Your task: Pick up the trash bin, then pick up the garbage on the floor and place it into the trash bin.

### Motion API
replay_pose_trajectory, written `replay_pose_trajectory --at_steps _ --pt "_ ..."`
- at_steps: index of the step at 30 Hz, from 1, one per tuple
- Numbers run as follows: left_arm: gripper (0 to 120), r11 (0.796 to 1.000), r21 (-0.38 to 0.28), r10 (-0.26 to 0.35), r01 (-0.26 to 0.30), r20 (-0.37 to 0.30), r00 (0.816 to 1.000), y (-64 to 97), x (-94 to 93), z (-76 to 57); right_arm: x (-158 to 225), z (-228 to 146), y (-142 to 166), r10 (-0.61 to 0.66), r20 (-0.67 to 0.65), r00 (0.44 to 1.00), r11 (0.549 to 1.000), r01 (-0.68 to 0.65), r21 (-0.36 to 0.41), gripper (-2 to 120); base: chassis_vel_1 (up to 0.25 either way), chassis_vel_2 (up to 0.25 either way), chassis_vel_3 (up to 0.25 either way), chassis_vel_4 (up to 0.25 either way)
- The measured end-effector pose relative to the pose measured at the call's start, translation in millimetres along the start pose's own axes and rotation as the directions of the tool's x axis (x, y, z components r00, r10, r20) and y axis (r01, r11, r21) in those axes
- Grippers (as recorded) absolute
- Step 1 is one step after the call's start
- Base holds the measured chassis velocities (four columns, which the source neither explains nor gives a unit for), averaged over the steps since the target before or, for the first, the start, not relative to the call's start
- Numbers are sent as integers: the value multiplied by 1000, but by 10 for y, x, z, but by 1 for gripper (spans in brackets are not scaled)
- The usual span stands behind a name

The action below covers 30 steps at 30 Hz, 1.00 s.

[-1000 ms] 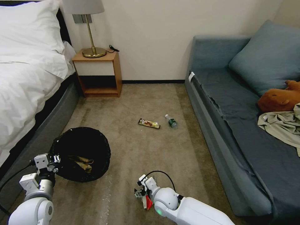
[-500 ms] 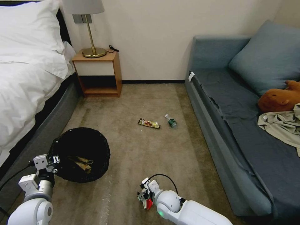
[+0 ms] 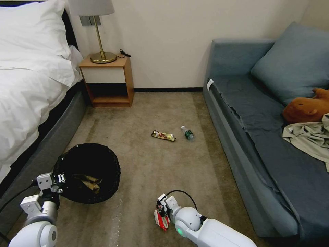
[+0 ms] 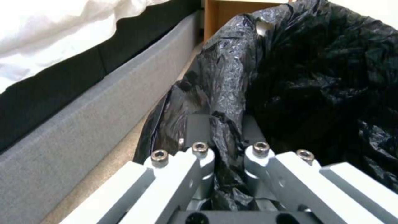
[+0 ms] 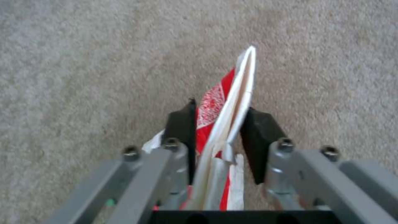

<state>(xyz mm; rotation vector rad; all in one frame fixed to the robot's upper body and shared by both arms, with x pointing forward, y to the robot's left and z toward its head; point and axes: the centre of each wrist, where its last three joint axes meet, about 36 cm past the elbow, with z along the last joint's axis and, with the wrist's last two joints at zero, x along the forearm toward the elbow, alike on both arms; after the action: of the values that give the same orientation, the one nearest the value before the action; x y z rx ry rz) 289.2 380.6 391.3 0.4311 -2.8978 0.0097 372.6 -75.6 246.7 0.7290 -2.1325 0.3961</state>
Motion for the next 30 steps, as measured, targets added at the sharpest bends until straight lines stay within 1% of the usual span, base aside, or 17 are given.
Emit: replay_pose_trajectory --at_steps 1,2,3,4,5,6,8,15,17,18,20,21,23,24,27,28,30 --pt "3 1000 0 0 0 -2 1000 -1 12 5 5 17 -2 1 -2 1000 1000 -1 -1 14 0 0 0 0" --pt "3 1000 0 0 0 -2 1000 -1 12 5 5 17 -2 1 -2 1000 1000 -1 -1 14 0 0 0 0" --pt "3 1000 0 -1 1 -4 1000 0 21 10 12 36 -4 3 -3 1000 1000 -3 -1 9 0 0 0 0" --pt "3 1000 0 -2 2 -4 1000 1 26 13 20 52 -9 4 -3 1000 1000 -4 -2 6 0 0 0 0" --pt "3 1000 0 -2 2 -4 1000 1 26 13 20 52 -9 4 -3 1000 1000 -4 -2 6 0 0 0 0" --pt "3 1000 0 -3 3 -4 1000 2 32 16 32 63 -19 6 -2 1000 1000 -6 -3 1 0 0 0 0" --pt "3 1000 0 -4 4 -5 1000 -2 42 20 48 70 -39 11 1 1000 1000 -11 -5 0 0 0 0 0" --pt "3 1000 -1 -2 2 -8 1000 -35 63 42 150 23 -254 52 40 998 999 -51 -15 0 0 0 0 0" --pt "3 1000 -1 2 -2 -7 1000 -59 74 44 245 -52 -456 88 79 993 996 -87 -16 0 0 0 0 0" --pt "3 1000 -1 2 -2 -7 1000 -59 74 44 245 -52 -456 88 79 993 996 -87 -16 0 0 0 0 0" --pt "3 1000 -2 5 -5 -6 1000 -82 89 39 439 -215 -752 139 154 978 990 -139 -8 0 0 0 0 0" --pt "3 1000 -2 5 -5 -6 1000 -82 89 39 439 -215 -752 139 154 978 990 -139 -8 0 0 0 0 0" --pt "3 1000 -7 5 -5 -4 1000 -97 98 35 752 -478 -906 145 246 958 989 -147 -12 0 0 0 0 0" --pt "3 1000 -7 5 -5 -4 1000 -97 98 35 752 -478 -906 145 246 958 989 -147 -12 0 0 0 0 0" --pt "3 1000 -19 3 -3 -6 1000 -140 113 55 1323 -985 -960 118 398 910 992 -126 -7 0 0 0 0 0" --pt "3 1000 -19 3 -3 -6 1000 -140 113 55 1323 -985 -960 118 398 910 992 -126 -7 0 0 0 0 0" --pt "3 1000 -23 4 -5 -8 1000 -181 115 70 1617 -1277 -985 98 473 876 995 -103 -16 0 0 0 0 0"
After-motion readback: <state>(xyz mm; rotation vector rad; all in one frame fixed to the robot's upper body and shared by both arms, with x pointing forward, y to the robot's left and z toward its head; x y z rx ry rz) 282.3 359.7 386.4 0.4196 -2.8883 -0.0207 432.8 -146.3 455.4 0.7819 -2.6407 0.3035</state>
